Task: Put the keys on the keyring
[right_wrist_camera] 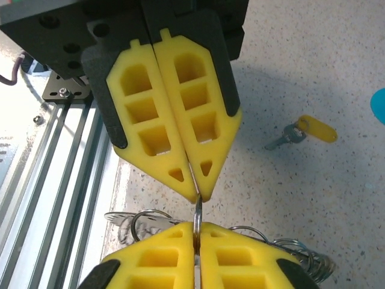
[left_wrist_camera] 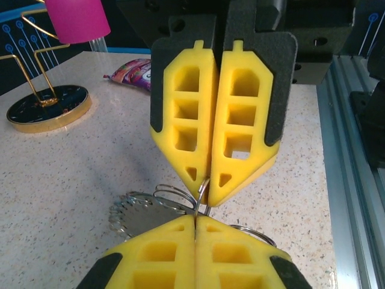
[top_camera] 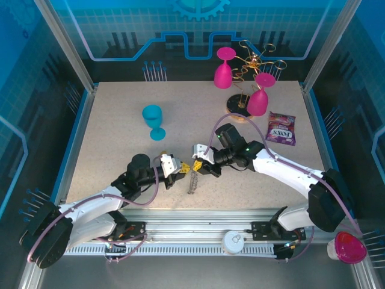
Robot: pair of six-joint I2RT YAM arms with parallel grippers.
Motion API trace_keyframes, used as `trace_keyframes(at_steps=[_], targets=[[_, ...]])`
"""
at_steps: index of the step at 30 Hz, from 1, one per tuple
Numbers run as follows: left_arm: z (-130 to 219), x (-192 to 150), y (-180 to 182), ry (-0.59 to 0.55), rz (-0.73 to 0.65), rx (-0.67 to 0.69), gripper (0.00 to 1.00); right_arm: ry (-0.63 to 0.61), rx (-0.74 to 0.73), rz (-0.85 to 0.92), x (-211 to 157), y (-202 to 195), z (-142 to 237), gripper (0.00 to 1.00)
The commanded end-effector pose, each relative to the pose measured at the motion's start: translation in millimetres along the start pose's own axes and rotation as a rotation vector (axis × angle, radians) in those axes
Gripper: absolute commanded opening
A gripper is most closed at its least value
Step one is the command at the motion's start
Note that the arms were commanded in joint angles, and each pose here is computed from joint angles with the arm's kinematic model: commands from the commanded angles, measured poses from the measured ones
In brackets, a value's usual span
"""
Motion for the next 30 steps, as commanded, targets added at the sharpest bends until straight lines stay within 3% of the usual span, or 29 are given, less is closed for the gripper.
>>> trace_keyframes(at_steps=[1,9,11,13,22,30], targets=[[-3,14,8,-0.013,-0.067,0.032,0.00,0.048,0.008,0.007,-8,6,-2,0.02],[0,18,6,-0.031,-0.041,0.037,0.00,0.001,0.013,0.012,-1,8,-2,0.00],[4,17,7,-0.032,-0.025,0.051,0.15,-0.029,0.008,0.017,2,10,0,0.00],[7,14,4,-0.031,-0.014,0.051,0.22,-0.061,0.008,0.025,7,13,4,0.00],[9,21,-10,-0.065,0.028,-0.041,0.38,-0.124,0.018,0.049,15,23,13,0.00],[8,28,-18,-0.098,0.038,-0.100,0.37,-0.162,0.042,0.070,23,32,15,0.00]])
Point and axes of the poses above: each hand's point on the last joint's axis, 136 mm out from that joint toward the fingers, its own z axis back along the fingers, its own y axis along the line the jaws close on, x = y × z, the point moved 2 cm from there along z, back along the fingers, and after that the axes turned 7 degrees about -z, right-handed, at the moved point
